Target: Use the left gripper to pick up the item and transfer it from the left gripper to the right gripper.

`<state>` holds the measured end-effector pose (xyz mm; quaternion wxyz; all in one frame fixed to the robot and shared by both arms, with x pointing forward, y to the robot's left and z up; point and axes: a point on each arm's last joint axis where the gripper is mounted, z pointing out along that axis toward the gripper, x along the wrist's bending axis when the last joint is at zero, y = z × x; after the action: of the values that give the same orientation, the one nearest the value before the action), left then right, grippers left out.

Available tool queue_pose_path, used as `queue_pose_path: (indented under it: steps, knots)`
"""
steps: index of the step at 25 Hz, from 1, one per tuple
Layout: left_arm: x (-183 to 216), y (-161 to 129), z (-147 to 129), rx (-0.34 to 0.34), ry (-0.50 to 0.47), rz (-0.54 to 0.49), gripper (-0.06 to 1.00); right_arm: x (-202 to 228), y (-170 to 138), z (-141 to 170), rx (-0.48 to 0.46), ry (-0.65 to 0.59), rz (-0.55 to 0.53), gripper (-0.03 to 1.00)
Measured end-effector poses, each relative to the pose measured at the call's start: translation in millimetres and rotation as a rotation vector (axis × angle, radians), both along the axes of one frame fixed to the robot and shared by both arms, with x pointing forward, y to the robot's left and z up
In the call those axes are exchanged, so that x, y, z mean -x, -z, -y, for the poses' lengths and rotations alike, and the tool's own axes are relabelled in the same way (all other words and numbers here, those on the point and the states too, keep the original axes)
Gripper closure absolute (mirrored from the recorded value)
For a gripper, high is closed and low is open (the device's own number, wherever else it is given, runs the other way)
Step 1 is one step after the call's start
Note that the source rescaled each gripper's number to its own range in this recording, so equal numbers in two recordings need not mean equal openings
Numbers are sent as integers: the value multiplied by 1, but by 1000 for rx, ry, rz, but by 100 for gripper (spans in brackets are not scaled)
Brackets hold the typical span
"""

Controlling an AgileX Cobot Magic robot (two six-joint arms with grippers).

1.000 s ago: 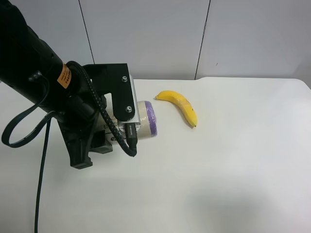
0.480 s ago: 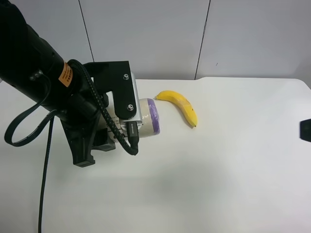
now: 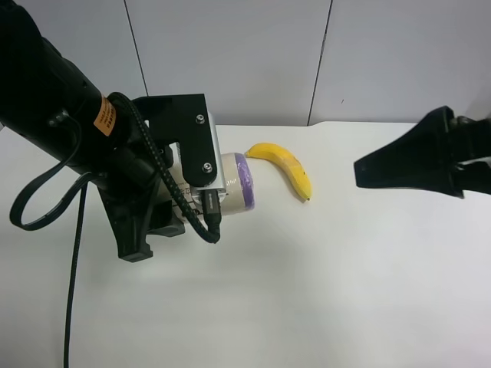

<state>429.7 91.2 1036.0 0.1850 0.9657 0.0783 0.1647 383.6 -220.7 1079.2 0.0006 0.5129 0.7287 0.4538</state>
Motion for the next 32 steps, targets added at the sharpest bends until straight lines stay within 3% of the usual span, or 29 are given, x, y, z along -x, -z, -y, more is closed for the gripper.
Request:
queue_pose_path:
  steps: [8, 14, 23, 32]
  knots:
    - [0, 0, 1, 6, 2, 6, 94, -33, 12, -19, -184, -87, -41, -3]
    - [-2, -1, 2, 24, 3, 21, 94, -52, 29, -31, -303, -152, -139, -3]
    - [-3, -4, 6, 81, -7, 30, 94, -67, 52, -38, -366, -187, -263, -3]
    - [-3, -6, 11, 151, -26, 27, 94, -75, 55, -42, -463, -194, -283, -3]
